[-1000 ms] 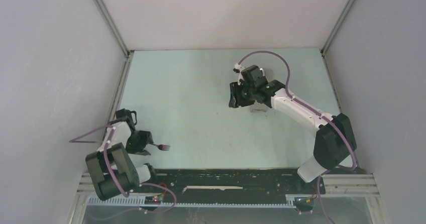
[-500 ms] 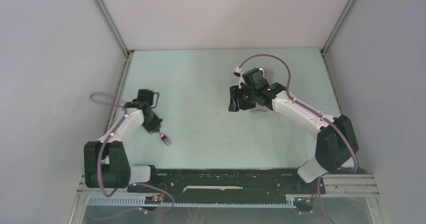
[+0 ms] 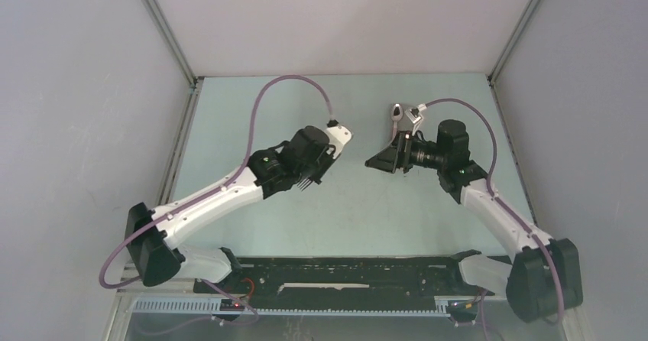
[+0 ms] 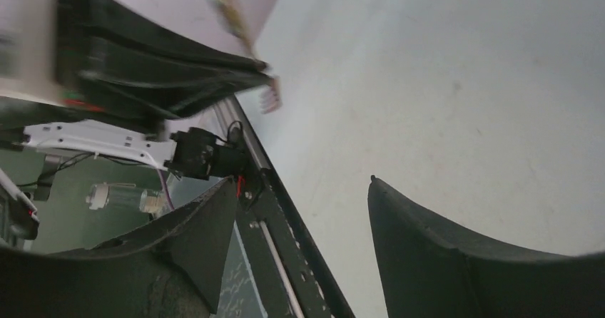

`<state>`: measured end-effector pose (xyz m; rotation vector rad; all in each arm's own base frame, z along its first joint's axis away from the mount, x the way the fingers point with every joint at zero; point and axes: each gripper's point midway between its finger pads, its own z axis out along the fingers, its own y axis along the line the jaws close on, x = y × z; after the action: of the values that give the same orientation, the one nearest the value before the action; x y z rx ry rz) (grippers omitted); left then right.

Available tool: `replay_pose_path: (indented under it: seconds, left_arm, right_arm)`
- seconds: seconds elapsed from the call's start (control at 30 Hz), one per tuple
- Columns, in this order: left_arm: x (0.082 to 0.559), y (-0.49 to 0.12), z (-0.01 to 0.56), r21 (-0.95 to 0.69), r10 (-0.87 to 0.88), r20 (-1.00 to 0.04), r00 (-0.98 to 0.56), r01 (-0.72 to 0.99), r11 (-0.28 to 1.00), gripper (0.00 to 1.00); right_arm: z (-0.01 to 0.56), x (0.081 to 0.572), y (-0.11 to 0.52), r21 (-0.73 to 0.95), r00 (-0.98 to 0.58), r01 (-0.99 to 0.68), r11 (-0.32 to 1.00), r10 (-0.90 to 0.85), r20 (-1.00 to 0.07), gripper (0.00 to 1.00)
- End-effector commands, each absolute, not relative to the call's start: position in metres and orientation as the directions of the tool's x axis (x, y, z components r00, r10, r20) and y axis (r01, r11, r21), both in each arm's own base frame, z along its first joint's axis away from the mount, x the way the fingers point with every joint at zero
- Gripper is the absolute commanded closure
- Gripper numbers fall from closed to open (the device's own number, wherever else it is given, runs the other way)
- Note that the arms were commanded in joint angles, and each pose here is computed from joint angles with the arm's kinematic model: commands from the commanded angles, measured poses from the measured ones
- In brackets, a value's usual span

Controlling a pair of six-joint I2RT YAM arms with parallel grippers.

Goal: Fold the napkin into a case and place the utensils inside
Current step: Pick up the fork from the corner of the board, then pass from the left arm to the right

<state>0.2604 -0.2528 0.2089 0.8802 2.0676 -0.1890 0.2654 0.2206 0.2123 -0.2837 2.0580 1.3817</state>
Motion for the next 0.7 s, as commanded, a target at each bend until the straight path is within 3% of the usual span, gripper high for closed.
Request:
replay_pose_path:
  seconds: [0.0,0.17,0.33,0.4,0.47,0.5,0.57,0.67]
  left_arm:
    - [0.259,-0.274,0.214,0.263,0.613,-0.74,-0.275,0.721,0.641,1.0]
    - [0.249,-0.292,0.208,0.259,0.637,-0.73,-0.247,0.763,0.593,1.0]
    - [0.241,-0.299,0.207,0.262,0.649,-0.725,-0.229,0.78,0.568,1.0]
    - [0.238,-0.301,0.206,0.259,0.649,-0.726,-0.227,0.784,0.564,1.0]
    - [0.237,-0.3,0.208,0.256,0.64,-0.731,-0.237,0.774,0.579,1.0]
    - [0.239,-0.295,0.209,0.259,0.63,-0.734,-0.252,0.754,0.603,0.89]
    - [0.246,-0.279,0.213,0.238,0.573,-0.756,-0.316,0.682,0.691,0.55]
    - [0.249,-0.255,0.227,-0.083,0.278,-0.826,-0.49,0.595,0.8,0.39]
  right_arm:
    - [0.255,0.259,0.235,0.719,-0.682,-0.607,0.338,0.242,-0.69,0.25]
    - [0.246,0.262,0.259,0.778,-0.739,-0.551,0.303,0.256,-0.623,0.3]
    - [0.243,0.271,0.278,0.833,-0.786,-0.506,0.226,0.276,-0.552,0.51]
    - [0.241,0.272,0.284,0.843,-0.797,-0.498,0.205,0.275,-0.538,0.67]
    - [0.235,0.274,0.287,0.855,-0.813,-0.479,0.198,0.269,-0.517,0.94]
    - [0.232,0.275,0.285,0.861,-0.819,-0.467,0.2,0.271,-0.507,1.0]
    - [0.231,0.278,0.278,0.868,-0.815,-0.456,0.199,0.298,-0.497,1.0]
    - [0.24,0.282,0.261,0.858,-0.788,-0.476,0.193,0.34,-0.513,1.0]
